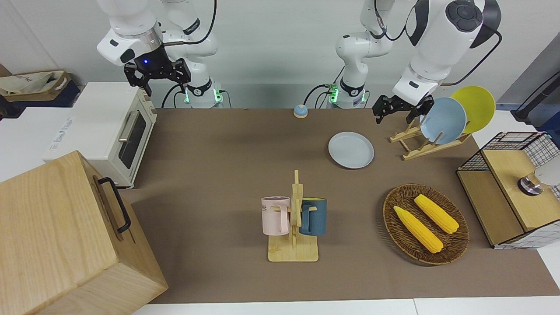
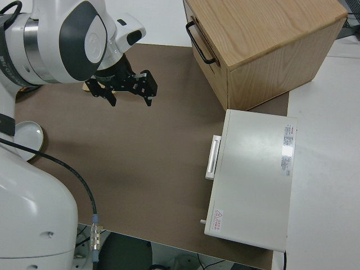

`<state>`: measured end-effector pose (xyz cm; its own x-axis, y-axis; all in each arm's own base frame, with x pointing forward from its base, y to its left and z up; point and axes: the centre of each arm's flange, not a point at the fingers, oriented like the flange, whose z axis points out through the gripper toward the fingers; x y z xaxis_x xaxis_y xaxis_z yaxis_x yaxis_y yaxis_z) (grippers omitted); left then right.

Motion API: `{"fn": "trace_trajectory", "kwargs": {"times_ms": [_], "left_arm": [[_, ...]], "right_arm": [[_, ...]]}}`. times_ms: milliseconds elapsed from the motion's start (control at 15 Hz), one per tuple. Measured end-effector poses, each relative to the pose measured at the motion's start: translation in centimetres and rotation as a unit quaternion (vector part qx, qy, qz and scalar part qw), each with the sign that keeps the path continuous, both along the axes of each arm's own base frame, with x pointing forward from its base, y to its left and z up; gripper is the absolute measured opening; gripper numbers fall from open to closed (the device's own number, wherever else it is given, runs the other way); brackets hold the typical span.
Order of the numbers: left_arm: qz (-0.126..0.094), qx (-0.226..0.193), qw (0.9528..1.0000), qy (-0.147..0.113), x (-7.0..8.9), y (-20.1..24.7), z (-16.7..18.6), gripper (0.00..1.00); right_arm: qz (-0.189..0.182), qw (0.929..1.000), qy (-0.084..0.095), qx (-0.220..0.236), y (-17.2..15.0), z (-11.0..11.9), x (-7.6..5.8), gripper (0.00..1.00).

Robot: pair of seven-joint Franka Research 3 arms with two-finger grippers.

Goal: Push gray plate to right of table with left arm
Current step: 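Lower the left gripper toward the table beside the gray plate's near edge, then move the left gripper against the gray plate's edge nearest it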

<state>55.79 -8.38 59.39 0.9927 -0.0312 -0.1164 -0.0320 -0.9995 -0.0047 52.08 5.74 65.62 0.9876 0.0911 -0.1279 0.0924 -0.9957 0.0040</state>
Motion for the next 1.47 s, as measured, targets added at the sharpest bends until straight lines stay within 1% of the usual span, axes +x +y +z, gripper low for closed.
{"fn": "trace_trajectory", "kwargs": {"times_ms": [200, 333, 467, 533, 600, 667, 800, 867, 1000, 1267, 1400, 1467], "left_arm": [[0.003, 0.007, 0.9999, -0.009, -2.7, 0.8, -0.8, 1.00], [0.000, 0.010, 0.9998, -0.015, -4.2, 1.7, -1.9, 1.00], [-0.001, 0.000, 0.9997, -0.024, -5.5, 3.5, -3.5, 1.00], [-0.001, -0.003, 0.9996, -0.030, -6.3, 4.5, -4.6, 1.00], [0.002, -0.005, 0.9993, -0.037, -7.7, 5.7, -6.4, 1.00], [0.004, -0.004, 0.9992, -0.040, -8.7, 6.1, -7.8, 1.00], [0.010, 0.000, 0.9991, -0.041, -11.5, 6.6, -11.2, 1.00], [0.015, 0.000, 0.9991, -0.039, -12.4, 7.0, -12.3, 1.00], [0.022, -0.001, 0.9985, -0.051, -13.0, 7.9, -14.6, 1.00], [0.025, 0.000, 0.9979, -0.060, -14.0, 8.4, -18.3, 1.00], [0.030, -0.004, 0.9980, -0.055, -14.8, 8.5, -20.8, 1.00], [0.031, -0.005, 0.9983, -0.050, -14.9, 8.5, -21.2, 1.00]], "right_arm": [[0.000, 1.0000, 0.000, 0.000, 0.0, 0.0, 0.0, 0.99], [0.000, 1.0000, 0.000, 0.000, 0.0, 0.0, 0.0, 0.99], [0.000, 1.0000, 0.000, 0.000, 0.0, 0.0, 0.0, 0.99], [0.000, 1.0000, 0.000, 0.000, 0.0, 0.0, 0.0, 0.99], [0.000, 1.0000, 0.000, 0.000, 0.0, 0.0, 0.0, 0.99], [0.000, 1.0000, 0.000, 0.000, 0.0, 0.0, 0.0, 0.99], [0.000, 1.0000, 0.000, 0.000, 0.0, 0.0, 0.0, 0.99], [0.000, 1.0000, 0.000, 0.000, 0.0, 0.0, 0.0, 0.99], [0.000, 1.0000, 0.000, 0.000, 0.0, 0.0, 0.0, 0.99], [0.000, 1.0000, 0.000, 0.000, 0.0, 0.0, 0.0, 0.99], [0.000, 1.0000, 0.000, 0.000, 0.0, 0.0, 0.0, 0.99], [0.000, 1.0000, 0.000, 0.000, 0.0, 0.0, 0.0, 0.99]]}}
